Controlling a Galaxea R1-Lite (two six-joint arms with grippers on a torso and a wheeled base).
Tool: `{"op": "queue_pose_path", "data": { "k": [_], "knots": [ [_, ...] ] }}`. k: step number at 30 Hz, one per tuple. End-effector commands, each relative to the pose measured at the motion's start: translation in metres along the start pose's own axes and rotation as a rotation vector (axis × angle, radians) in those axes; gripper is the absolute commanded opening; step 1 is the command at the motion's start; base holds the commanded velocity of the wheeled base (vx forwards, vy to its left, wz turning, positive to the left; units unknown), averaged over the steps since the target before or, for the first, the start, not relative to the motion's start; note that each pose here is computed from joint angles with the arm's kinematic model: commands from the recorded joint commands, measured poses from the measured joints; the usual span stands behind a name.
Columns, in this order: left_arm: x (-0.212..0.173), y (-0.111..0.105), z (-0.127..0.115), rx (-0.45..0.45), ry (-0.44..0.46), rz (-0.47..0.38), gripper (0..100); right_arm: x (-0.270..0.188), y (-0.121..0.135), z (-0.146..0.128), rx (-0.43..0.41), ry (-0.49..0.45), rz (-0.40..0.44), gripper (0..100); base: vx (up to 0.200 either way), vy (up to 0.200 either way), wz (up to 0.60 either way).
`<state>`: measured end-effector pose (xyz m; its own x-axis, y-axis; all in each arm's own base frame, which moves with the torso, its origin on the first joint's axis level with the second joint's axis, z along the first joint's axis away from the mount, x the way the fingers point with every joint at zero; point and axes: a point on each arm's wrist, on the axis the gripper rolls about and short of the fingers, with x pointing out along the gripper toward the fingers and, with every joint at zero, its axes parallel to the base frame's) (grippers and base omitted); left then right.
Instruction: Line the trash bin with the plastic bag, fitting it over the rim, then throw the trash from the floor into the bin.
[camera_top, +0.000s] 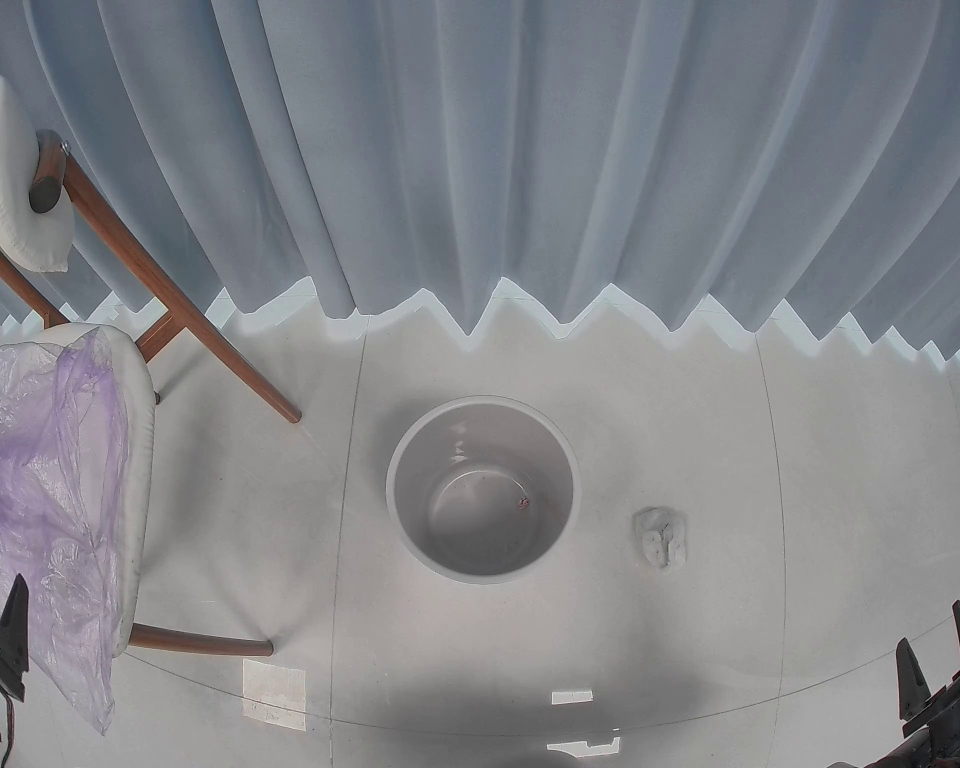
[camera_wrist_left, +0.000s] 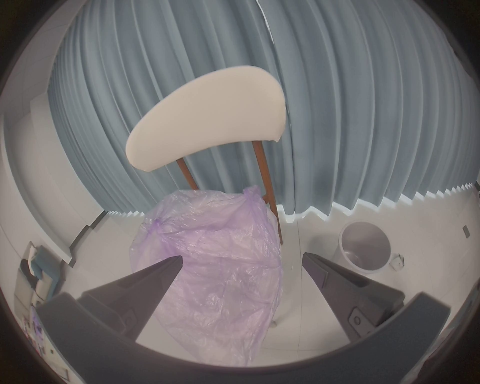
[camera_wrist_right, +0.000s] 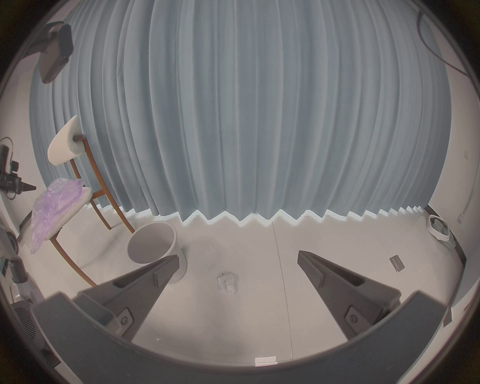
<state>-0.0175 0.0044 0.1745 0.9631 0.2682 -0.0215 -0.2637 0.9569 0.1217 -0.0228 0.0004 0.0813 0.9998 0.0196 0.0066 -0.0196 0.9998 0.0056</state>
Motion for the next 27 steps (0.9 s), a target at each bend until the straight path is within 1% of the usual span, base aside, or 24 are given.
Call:
{"op": "queue_pose_path", "data": {
  "k": [1, 2, 3, 4, 6, 8, 9, 13, 16, 21, 22, 25, 27],
  "knots": [
    [0.036, -0.007, 0.031, 0.052, 0.167, -0.105, 100, 0.000, 0.000, -0.005, -0.001, 0.000, 0.000, 100, 0.000, 0.000, 0.00],
    [0.041, -0.008, 0.031, 0.056, 0.198, -0.120, 100, 0.000, 0.000, -0.005, -0.003, 0.000, 0.002, 100, 0.000, 0.000, 0.00],
    [0.042, -0.009, 0.031, 0.055, 0.208, -0.126, 100, 0.000, 0.000, -0.005, -0.003, 0.000, 0.002, 100, 0.000, 0.000, 0.00],
    [0.048, -0.011, 0.030, 0.059, 0.253, -0.127, 100, 0.000, 0.000, -0.005, -0.006, 0.000, 0.003, 100, 0.000, 0.000, 0.00],
    [0.056, -0.013, 0.028, 0.048, 0.302, -0.129, 100, 0.000, 0.000, -0.005, -0.009, 0.000, 0.003, 100, 0.000, 0.000, 0.00],
    [0.059, -0.014, 0.028, 0.048, 0.318, -0.130, 100, 0.000, 0.000, -0.005, -0.009, 0.000, 0.005, 100, 0.000, 0.000, 0.00],
    [0.065, -0.016, 0.026, 0.051, 0.351, -0.127, 100, 0.000, 0.000, -0.005, -0.010, 0.002, 0.007, 100, 0.000, 0.000, 0.00],
    [0.081, -0.019, 0.025, 0.036, 0.404, -0.108, 100, 0.001, 0.000, -0.005, -0.012, 0.010, 0.011, 100, 0.000, 0.000, 0.00],
    [0.092, -0.020, 0.025, 0.025, 0.415, -0.091, 100, 0.002, 0.000, -0.005, -0.011, 0.030, 0.014, 100, 0.000, 0.000, 0.00],
    [0.116, -0.021, 0.024, 0.011, 0.431, -0.060, 100, 0.002, 0.000, -0.005, -0.011, 0.031, 0.016, 100, 0.000, 0.000, 0.00],
    [0.116, -0.021, 0.024, 0.011, 0.431, -0.060, 100, 0.002, 0.000, -0.005, -0.011, 0.031, 0.016, 100, 0.000, 0.000, 0.00],
    [0.137, -0.025, 0.019, 0.012, 0.457, -0.070, 100, 0.002, 0.000, -0.005, -0.011, 0.031, 0.016, 100, 0.000, 0.000, 0.00],
    [0.141, -0.026, 0.018, 0.014, 0.460, -0.070, 100, 0.002, 0.000, -0.005, -0.011, 0.031, 0.016, 100, 0.000, 0.000, 0.00]
  ]
}}
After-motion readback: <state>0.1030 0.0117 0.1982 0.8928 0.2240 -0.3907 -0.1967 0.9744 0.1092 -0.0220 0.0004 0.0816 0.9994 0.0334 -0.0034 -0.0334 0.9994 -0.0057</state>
